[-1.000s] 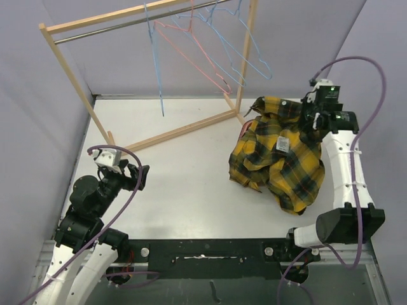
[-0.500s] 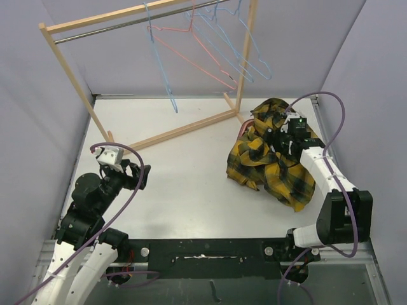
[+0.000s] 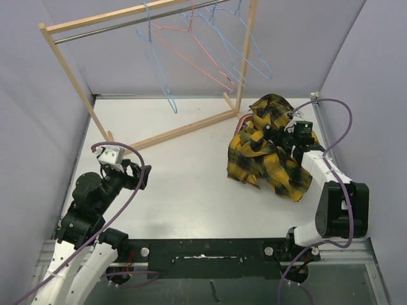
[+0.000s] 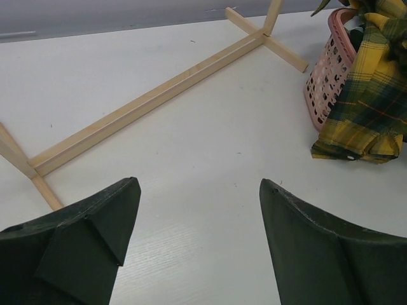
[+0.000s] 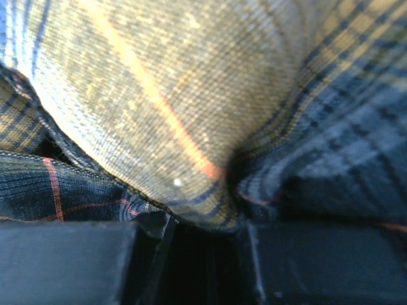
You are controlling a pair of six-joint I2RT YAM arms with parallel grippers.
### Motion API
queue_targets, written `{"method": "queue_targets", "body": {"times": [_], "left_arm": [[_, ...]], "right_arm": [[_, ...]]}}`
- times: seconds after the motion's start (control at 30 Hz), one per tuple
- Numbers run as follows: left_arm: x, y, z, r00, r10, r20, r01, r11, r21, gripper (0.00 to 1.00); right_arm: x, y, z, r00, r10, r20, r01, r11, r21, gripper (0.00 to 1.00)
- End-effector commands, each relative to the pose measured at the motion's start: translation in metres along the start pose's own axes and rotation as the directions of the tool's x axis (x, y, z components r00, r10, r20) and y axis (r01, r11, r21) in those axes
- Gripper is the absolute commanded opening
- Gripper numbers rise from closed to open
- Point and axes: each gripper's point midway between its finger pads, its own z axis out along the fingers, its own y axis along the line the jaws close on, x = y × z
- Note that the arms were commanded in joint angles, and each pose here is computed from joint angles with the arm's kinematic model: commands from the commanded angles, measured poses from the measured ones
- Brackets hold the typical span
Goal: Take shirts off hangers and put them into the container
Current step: Place the shirt in the bin.
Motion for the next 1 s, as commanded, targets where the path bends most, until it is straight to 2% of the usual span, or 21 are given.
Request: {"method": "queue_targets", "body": {"times": [0.0, 0.17, 0.27, 0.33, 0.47, 0.6, 0.8, 0.87, 0.97], "left_arm": [[-0.008, -0.006, 0.006, 1.000, 0.008, 0.017, -0.009, 0.999, 0.035, 0.75], [-0.003, -0.010, 0.010, 1.000, 0.007, -0.017, -0.006, 0.998, 0.058, 0.75], [-0.003, -0.010, 0.010, 1.000, 0.006, -0.015, -0.005, 0.998, 0.057, 0.75], [-0.002, -0.010, 0.010, 1.000, 0.006, -0.016, -0.005, 0.998, 0.058, 0.75], [-0.002, -0.010, 0.010, 1.000, 0.005, -0.017, -0.004, 0.998, 0.058, 0.75], [-0.002, -0.010, 0.010, 1.000, 0.006, -0.015, -0.005, 0.998, 0.060, 0.75], [-0.003, -0.011, 0.010, 1.000, 0.004, -0.013, -0.003, 0.998, 0.063, 0.75], [-0.003, -0.011, 0.010, 1.000, 0.004, -0.013, -0.003, 0.998, 0.064, 0.75], [-0.003, -0.010, 0.009, 1.000, 0.004, -0.009, -0.004, 0.998, 0.059, 0.75]], "right_arm": [[0.106, -0.014, 0.004, 0.943, 0.047, -0.330, -0.001, 0.990, 0.138, 0.01], [0.122, 0.021, 0.002, 0.936, -0.044, -0.348, 0.087, 0.990, 0.108, 0.02], [0.126, 0.032, -0.002, 0.933, -0.089, -0.349, 0.139, 0.983, 0.123, 0.07], [0.120, 0.027, -0.006, 0.941, -0.080, -0.329, 0.136, 0.979, 0.151, 0.13], [0.094, 0.025, -0.027, 0.964, -0.075, -0.256, 0.123, 0.977, 0.174, 0.16], [0.058, 0.031, -0.062, 0.982, -0.115, -0.149, 0.144, 0.968, 0.204, 0.41], [-0.012, 0.068, -0.134, 0.970, -0.208, 0.128, 0.188, 0.970, 0.152, 0.58], [-0.033, 0.081, -0.160, 0.950, -0.226, 0.217, 0.202, 0.971, 0.127, 0.60], [-0.048, 0.096, -0.187, 0.929, -0.245, 0.278, 0.228, 0.969, 0.092, 0.62]]}}
